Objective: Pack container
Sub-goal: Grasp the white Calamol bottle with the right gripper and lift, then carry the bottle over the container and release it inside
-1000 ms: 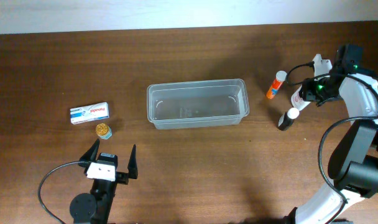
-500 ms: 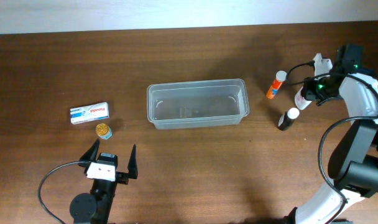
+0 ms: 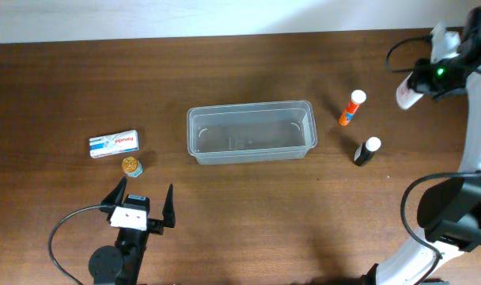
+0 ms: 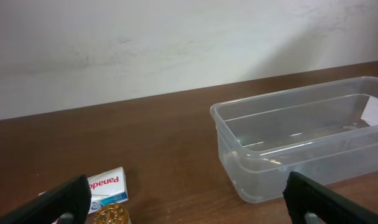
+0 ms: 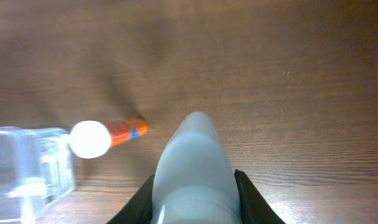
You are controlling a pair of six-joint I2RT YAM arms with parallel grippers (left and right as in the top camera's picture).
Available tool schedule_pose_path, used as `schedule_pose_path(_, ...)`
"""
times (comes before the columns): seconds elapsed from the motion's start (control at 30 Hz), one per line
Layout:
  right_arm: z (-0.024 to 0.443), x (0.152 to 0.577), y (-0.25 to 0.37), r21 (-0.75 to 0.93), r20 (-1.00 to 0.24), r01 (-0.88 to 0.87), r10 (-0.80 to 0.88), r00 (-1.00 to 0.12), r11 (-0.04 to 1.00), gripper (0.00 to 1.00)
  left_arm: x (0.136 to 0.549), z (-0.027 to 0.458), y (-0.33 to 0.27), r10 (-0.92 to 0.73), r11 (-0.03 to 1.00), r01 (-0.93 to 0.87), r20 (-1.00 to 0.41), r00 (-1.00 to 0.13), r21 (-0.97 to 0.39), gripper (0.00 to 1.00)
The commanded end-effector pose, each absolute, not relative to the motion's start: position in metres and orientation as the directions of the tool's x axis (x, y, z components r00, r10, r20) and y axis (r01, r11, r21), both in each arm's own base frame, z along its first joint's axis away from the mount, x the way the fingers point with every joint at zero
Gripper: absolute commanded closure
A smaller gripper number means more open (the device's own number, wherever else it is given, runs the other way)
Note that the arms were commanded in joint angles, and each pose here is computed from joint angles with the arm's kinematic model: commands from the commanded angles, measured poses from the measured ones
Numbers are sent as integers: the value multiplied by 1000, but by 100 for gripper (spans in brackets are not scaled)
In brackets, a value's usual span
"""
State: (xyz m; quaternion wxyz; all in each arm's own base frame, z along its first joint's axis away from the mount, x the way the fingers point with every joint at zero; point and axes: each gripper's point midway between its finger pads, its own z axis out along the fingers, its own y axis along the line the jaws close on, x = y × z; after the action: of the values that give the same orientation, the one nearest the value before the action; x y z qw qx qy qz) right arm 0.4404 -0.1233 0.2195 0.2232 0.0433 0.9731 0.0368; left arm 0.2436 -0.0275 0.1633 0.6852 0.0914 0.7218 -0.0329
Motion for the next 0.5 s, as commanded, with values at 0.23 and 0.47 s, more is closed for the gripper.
schedule_pose_path(0.23, 332, 436, -37, 210, -583, -41, 91, -807, 977, 85, 243, 162, -28, 103, 978, 185, -994, -39, 94, 0)
schedule_pose_path(0.47, 328, 428, 45, 266, -537, -161, 7, -844, 950, 84, 243, 162, -28, 103, 978, 185, -994, -39, 94, 0)
